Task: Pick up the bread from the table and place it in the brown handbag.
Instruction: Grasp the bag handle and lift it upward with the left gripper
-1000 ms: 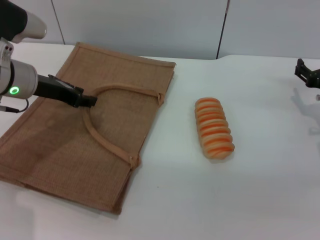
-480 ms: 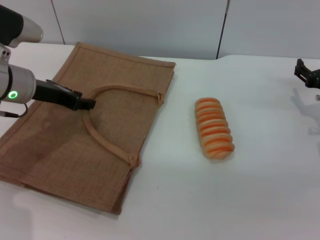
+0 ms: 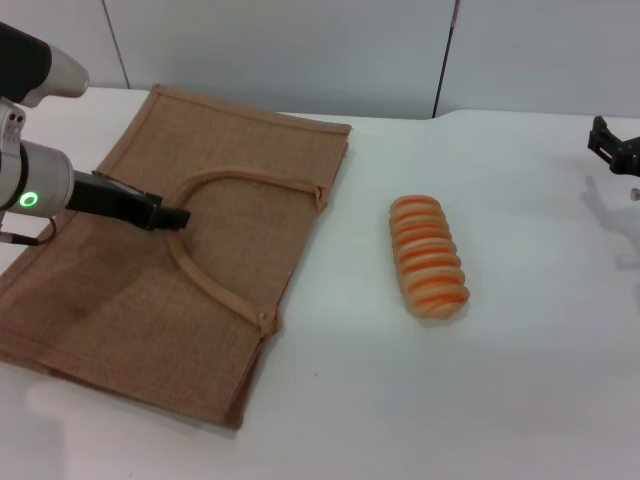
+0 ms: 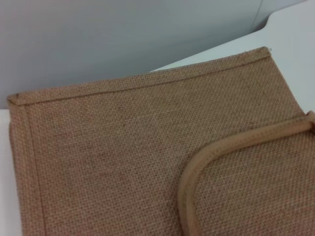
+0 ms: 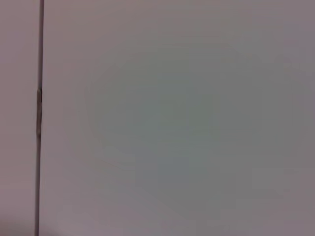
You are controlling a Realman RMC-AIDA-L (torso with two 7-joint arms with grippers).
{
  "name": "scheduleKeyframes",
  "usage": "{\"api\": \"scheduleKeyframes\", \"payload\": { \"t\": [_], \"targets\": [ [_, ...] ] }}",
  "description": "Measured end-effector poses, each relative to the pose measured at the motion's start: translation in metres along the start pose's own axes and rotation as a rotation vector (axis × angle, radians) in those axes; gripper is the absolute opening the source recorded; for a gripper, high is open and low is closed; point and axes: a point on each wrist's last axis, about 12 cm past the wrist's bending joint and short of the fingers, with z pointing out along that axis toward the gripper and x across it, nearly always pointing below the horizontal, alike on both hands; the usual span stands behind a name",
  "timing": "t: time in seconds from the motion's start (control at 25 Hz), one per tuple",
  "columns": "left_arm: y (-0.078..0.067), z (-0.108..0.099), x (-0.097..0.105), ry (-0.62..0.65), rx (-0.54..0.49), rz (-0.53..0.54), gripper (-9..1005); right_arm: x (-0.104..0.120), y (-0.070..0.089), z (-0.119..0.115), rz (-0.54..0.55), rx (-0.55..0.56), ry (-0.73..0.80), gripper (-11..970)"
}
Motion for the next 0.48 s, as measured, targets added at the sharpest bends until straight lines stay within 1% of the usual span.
{"api": "scheduleKeyframes", "payload": {
  "t": [0.16, 0.48],
  "targets": [
    [0.0017, -0.0003, 0.0011, -0.012, -0.006, -0.019, 496, -0.0005, 0.0002, 0.0003, 0.001, -0.001, -0.001, 892],
    [0.0011, 0.0057, 0.0043, -0.006, -0.006, -0.037, 496, -0.0008, 0.0004, 0.0005, 0.001, -0.001, -0.002, 892]
  ]
}}
